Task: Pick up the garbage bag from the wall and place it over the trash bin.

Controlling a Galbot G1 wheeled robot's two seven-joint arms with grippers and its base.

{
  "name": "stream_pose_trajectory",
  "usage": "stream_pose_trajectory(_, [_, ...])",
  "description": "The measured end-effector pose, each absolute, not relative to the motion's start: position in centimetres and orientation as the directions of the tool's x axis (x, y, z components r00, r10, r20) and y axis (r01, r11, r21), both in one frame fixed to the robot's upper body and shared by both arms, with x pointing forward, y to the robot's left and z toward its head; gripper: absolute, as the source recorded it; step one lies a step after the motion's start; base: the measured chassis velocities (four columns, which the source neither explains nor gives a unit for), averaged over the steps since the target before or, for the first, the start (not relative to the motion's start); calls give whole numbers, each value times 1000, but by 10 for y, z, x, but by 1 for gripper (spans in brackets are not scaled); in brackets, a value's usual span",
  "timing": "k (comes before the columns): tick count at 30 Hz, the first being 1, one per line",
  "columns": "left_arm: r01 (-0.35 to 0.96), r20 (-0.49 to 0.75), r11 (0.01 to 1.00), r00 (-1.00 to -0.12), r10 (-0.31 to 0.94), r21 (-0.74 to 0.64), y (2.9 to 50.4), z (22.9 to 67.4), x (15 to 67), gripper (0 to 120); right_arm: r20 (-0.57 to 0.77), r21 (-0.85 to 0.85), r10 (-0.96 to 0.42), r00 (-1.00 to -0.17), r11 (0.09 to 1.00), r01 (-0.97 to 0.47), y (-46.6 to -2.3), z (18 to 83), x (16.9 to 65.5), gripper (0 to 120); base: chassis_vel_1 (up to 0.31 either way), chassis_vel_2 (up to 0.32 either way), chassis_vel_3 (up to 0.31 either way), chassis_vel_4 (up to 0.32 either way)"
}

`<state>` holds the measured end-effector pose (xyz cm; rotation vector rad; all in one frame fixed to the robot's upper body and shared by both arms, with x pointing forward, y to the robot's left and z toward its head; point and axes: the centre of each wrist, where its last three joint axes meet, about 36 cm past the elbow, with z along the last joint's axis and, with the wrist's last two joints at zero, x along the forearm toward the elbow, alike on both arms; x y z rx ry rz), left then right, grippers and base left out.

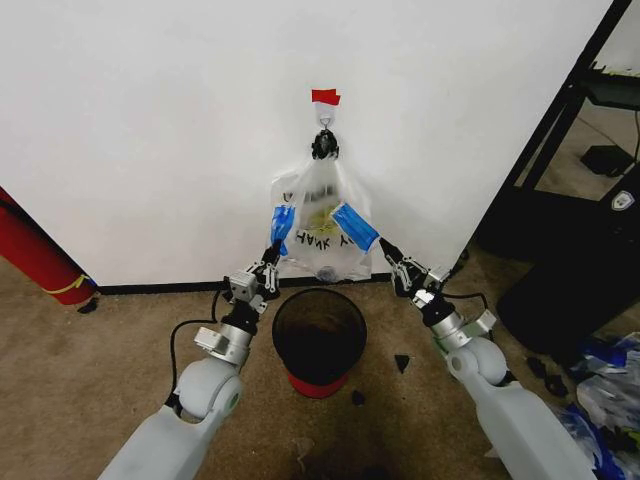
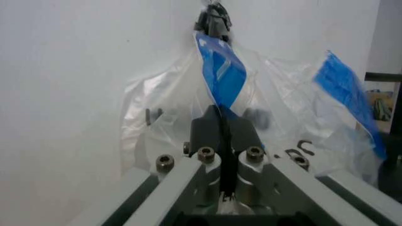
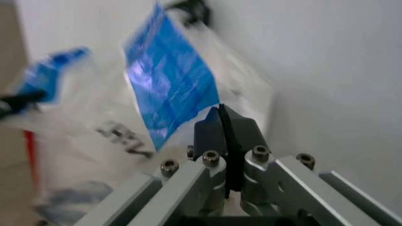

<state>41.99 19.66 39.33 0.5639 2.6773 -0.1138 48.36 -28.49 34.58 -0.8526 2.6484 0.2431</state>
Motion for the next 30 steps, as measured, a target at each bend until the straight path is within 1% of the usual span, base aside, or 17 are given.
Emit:
stream_pose_trajectory(3, [407,-396,913,-839,374,-1,191,390,427,0,-338,67,-492,-802,837,-542,-288,335,490,0,0,0,0,0])
stream_pose_trajectory(7, [408,-396,913,-838,375,1,191,389,431,0,-326,61,-519,-790,822,-566,-287,334,490,0,0,0,0,0])
stream_pose_trajectory(13, [413,-403,911,-832,381,7,190,392,436,0,-334,-28,-646,-686,734,-678,-296,348,494,23,0,0,0,0])
stream_pose_trajectory(14, [414,-404,910,-832,381,7,189,393,436,0,-326,-56,-669,-668,719,-692,-300,351,494,30,0,0,0,0])
stream_pose_trajectory(15, [414,-404,910,-832,381,7,189,393,436,0,-326,-56,-669,-668,719,-692,-300,351,494,30,0,0,0,0])
stream_pose_trajectory(18, [415,-405,910,-831,381,4,188,393,436,0,-290,-135,-734,-615,667,-733,-313,355,493,39,0,0,0,0])
stream_pose_trajectory(22, [416,-399,909,-833,383,3,187,391,434,0,-276,-210,-783,-558,616,-760,-314,362,491,58,0,0,0,0])
stream_pose_trajectory(23, [416,-399,909,-833,383,3,187,391,434,0,-276,-210,-783,-558,616,-760,-314,362,491,58,0,0,0,0])
stream_pose_trajectory(26, [417,-394,909,-834,385,5,187,389,433,0,-303,-225,-784,-541,611,-759,-301,368,493,70,0,0,0,0])
stream_pose_trajectory(27, [418,-393,909,-835,386,6,188,389,432,0,-314,-225,-777,-545,619,-753,-294,370,495,75,0,0,0,0])
stream_pose_trajectory(28, [418,-392,908,-835,387,7,188,389,432,0,-320,-225,-768,-555,631,-743,-289,372,497,77,0,0,0,0])
stream_pose_trajectory(30, [419,-391,908,-834,389,10,188,389,432,0,-322,-231,-746,-583,659,-716,-274,377,506,86,0,0,0,0])
